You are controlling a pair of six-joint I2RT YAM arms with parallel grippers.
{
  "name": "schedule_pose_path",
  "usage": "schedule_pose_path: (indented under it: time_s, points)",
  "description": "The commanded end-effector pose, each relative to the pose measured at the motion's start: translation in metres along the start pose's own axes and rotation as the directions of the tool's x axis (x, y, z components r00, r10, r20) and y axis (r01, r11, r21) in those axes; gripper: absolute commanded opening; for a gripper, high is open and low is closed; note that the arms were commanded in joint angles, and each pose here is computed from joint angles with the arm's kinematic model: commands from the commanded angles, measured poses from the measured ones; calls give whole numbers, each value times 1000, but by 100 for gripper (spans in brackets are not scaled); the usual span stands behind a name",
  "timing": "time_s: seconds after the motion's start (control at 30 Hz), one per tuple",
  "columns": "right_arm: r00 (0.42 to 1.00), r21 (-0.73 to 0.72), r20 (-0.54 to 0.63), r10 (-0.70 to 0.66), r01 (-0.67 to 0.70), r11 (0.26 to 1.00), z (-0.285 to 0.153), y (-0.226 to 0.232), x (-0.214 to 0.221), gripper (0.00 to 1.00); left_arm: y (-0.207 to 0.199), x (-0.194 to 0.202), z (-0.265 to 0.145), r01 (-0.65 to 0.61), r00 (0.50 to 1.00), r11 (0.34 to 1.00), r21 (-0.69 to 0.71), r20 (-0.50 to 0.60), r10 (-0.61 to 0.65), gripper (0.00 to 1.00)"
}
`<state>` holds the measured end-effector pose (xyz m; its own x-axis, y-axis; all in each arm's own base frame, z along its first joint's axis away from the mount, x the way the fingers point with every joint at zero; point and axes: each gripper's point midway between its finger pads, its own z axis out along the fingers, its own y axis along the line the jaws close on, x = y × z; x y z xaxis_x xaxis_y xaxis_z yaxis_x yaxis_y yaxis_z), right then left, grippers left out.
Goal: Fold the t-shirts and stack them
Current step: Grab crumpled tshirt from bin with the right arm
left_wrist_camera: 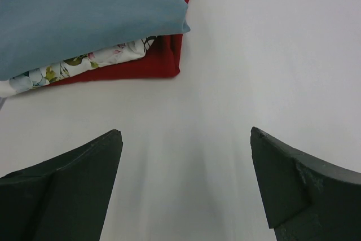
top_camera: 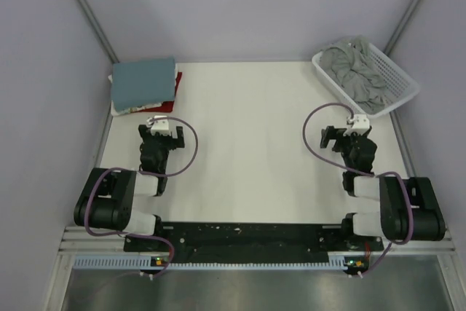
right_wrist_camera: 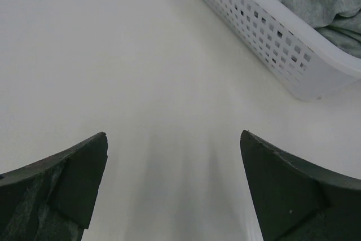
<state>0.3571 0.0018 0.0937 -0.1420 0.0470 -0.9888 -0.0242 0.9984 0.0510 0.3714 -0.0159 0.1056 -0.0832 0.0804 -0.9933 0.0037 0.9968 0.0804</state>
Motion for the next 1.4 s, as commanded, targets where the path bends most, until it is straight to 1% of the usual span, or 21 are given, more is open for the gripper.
schedule_pose_path:
  time_s: [0.0,0.03,0.1,0.2,0.27,0.3,0.37,0.4,0.43,0.47,0.53,0.63,0.7,0.73,0.77,0.83,0.93,1.1,1.13,1.2,1.37]
  points:
    - [999,-77,31,-39,41,996,1,14,-44,99,1,-23,8,23,997,1000,-1,71,-23,99]
    - [999,-72,41,-33,36,997,2,14,-57,99,1,-22,8,22,997,1000,-1,68,-22,99]
    - [992,-119,110,68,-55,991,-1,26,-91,99,1,-22,9,21,997,1000,0,70,-21,99]
    - [969,-412,206,134,-38,910,-14,80,-150,99,0,-23,10,26,997,1000,15,67,-27,99]
    - [967,-497,172,190,-82,864,-16,98,-186,99,2,-24,16,27,999,1000,12,26,-27,99]
    - [970,-495,136,201,-109,862,-12,99,-204,99,4,-27,22,29,1000,1000,-3,-13,-29,99]
    - [975,-400,53,214,-176,899,3,86,-232,99,3,-35,42,51,987,998,26,-154,-47,97]
    - [975,-315,12,221,-206,926,13,73,-244,99,-2,-40,49,47,980,996,76,-194,-32,94]
    - [971,-225,-83,224,-237,945,21,61,-235,99,-5,-41,53,17,969,993,116,-247,13,93]
    - [971,-158,-87,223,-234,959,30,48,-247,98,-9,-44,55,-12,965,987,158,-255,53,91]
    - [961,-47,-143,235,-244,969,54,25,-241,98,-17,-54,54,-54,963,971,234,-245,112,91]
    - [951,111,-190,245,-227,968,82,-17,-235,98,-29,-69,47,-58,958,945,322,-248,143,91]
    - [945,222,-237,225,-173,959,102,-47,-218,98,-35,-83,43,-36,951,930,366,-274,145,91]
    - [938,260,-264,223,-153,953,112,-60,-209,97,-37,-84,39,-17,938,924,383,-314,147,90]
    - [924,286,-312,222,-132,949,124,-72,-190,97,-40,-87,37,0,928,917,399,-341,148,90]
    - [883,339,-405,239,-98,936,141,-93,-158,95,-44,-95,35,30,919,905,424,-369,142,94]
    - [813,396,-508,285,-74,915,157,-121,-119,91,-53,-95,32,69,908,887,457,-398,134,99]
    - [765,481,-581,277,48,876,173,-162,-74,89,-69,-101,29,55,913,869,491,-378,156,99]
    - [744,484,-609,275,74,872,177,-167,-59,88,-71,-101,27,53,910,865,500,-380,164,99]
    - [723,477,-636,270,93,874,181,-168,-50,84,-75,-101,26,51,907,857,513,-382,175,99]
    - [718,471,-647,257,112,875,184,-169,-48,83,-73,-100,28,39,899,864,502,-395,189,99]
